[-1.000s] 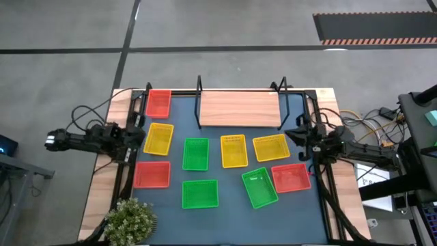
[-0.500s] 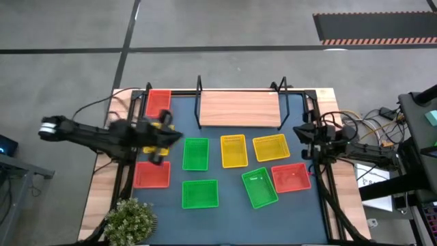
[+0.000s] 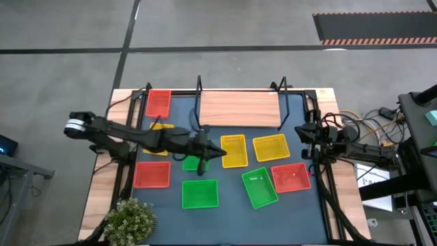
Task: Stack baskets on shelf by color
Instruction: Put the middle yellow bin on the shelf
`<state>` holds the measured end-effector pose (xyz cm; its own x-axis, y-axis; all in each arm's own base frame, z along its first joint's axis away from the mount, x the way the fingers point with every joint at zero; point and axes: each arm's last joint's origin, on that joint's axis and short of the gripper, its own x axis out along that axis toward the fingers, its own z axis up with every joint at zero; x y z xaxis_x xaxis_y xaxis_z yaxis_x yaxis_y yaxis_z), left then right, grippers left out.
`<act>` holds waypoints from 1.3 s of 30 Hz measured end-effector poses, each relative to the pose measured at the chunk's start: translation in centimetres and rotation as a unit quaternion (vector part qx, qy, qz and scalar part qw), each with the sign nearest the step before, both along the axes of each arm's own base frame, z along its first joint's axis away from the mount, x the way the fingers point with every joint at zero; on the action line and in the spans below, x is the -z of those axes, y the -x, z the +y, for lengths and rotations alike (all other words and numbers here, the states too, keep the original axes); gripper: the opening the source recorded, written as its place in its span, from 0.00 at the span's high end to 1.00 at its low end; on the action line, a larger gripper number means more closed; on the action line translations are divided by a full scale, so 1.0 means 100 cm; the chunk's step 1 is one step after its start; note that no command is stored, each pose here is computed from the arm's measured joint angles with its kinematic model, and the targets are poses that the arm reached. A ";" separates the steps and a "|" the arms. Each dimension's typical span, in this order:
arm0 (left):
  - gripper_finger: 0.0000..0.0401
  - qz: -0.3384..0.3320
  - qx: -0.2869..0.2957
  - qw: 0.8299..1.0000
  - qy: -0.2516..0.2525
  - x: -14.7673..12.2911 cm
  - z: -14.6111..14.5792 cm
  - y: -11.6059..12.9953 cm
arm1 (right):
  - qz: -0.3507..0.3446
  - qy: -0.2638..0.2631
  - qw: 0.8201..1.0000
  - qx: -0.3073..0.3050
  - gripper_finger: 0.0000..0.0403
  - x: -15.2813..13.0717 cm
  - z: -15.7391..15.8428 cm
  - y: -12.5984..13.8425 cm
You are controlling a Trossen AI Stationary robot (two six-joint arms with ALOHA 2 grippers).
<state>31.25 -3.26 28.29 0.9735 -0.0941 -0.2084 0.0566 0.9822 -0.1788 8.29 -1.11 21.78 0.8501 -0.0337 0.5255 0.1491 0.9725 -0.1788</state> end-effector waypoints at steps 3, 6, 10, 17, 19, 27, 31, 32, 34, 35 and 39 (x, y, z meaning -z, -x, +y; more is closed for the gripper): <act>1.00 0.111 -0.003 0.994 0.011 0.002 -0.005 -0.016 | 0.000 -0.008 1.000 -0.005 0.98 0.000 0.000 0.000; 1.00 0.193 0.000 0.981 0.010 -0.001 -0.013 -0.029 | 0.000 -0.008 1.000 -0.005 0.98 0.000 0.000 0.000; 1.00 0.282 0.002 0.960 -0.003 0.005 -0.019 -0.045 | 0.001 -0.008 1.000 -0.005 0.98 0.000 0.000 0.000; 1.00 0.317 0.013 0.948 -0.030 0.022 -0.022 -0.074 | 0.005 -0.007 1.000 -0.003 0.98 0.001 0.000 -0.001; 0.99 0.325 0.024 0.944 -0.048 0.029 -0.023 -0.079 | 0.006 -0.006 1.000 -0.003 0.98 0.001 0.000 -0.001; 0.76 0.307 0.027 0.944 -0.121 0.036 -0.016 -0.089 | 0.008 -0.006 1.000 -0.002 0.98 0.001 0.000 -0.001; 0.64 0.303 0.017 0.944 -0.127 0.051 -0.017 -0.100 | 0.008 -0.010 1.000 -0.005 0.98 0.001 0.000 -0.001; 0.62 0.307 0.019 0.943 -0.126 0.057 -0.018 -0.102 | 0.009 -0.012 1.000 -0.006 0.98 0.002 0.000 -0.001; 0.59 0.309 0.016 0.944 -0.116 0.064 -0.018 -0.107 | 0.015 -0.014 1.000 -0.006 0.98 0.003 0.000 -0.002; 0.59 0.315 0.015 0.943 -0.106 0.069 -0.019 -0.108 | 0.018 -0.014 1.000 -0.006 0.98 0.003 0.000 -0.002; 0.59 0.330 0.008 0.940 -0.082 0.080 -0.018 -0.111 | 0.022 -0.017 1.000 -0.002 0.98 0.004 -0.001 -0.002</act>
